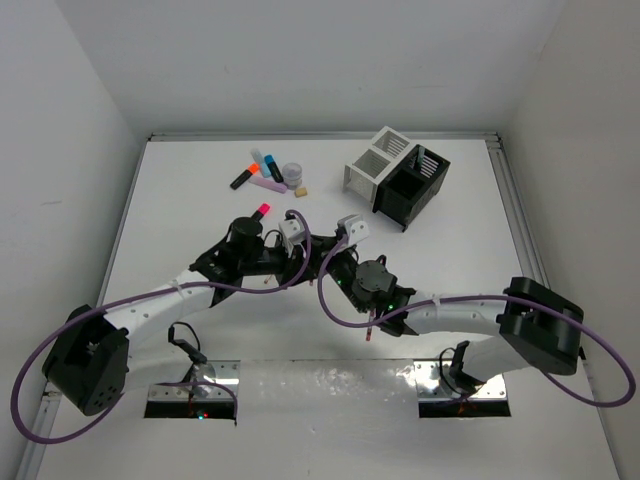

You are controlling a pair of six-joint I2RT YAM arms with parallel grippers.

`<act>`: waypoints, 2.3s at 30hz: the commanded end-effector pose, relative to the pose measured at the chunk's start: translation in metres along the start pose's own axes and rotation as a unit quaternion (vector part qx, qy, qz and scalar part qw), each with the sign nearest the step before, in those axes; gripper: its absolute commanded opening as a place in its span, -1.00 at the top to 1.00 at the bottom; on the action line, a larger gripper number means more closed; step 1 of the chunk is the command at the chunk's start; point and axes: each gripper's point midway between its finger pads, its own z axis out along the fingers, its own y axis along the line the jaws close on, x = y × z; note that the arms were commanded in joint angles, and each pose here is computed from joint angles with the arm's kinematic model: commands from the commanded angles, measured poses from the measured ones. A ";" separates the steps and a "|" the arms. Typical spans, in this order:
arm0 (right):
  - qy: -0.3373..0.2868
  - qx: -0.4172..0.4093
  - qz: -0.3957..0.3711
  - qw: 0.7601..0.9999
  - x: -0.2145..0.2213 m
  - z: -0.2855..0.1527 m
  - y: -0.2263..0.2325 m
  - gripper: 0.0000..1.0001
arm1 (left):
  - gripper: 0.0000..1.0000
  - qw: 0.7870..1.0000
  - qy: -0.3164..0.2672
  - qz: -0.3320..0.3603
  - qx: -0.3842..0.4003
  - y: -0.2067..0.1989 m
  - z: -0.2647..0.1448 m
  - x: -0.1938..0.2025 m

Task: Sort the stationery into containers
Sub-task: Close the pen cap on the pen, then place the pen in the storage box.

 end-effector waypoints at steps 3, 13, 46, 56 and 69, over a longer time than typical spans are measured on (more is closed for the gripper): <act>0.210 -0.034 -0.086 0.973 0.125 -0.052 -0.007 1.00 | 1.00 0.957 -0.239 0.163 -0.014 -0.013 -0.028 -0.164; 0.205 -0.030 -0.087 0.974 0.118 -0.050 -0.007 1.00 | 1.00 0.959 -0.232 0.163 -0.011 -0.014 -0.027 -0.159; 0.134 -0.037 -0.139 0.981 0.002 -0.040 -0.007 -0.57 | 1.00 0.965 -0.202 0.167 -0.006 -0.015 -0.026 -0.138; 0.126 -0.078 -0.120 0.982 -0.010 -0.042 0.002 -0.31 | 1.00 0.965 -0.205 0.164 -0.003 -0.015 -0.025 -0.137; 0.053 -0.097 -0.139 0.984 -0.073 -0.046 0.002 0.06 | 1.00 0.969 -0.185 0.162 -0.004 -0.013 -0.023 -0.128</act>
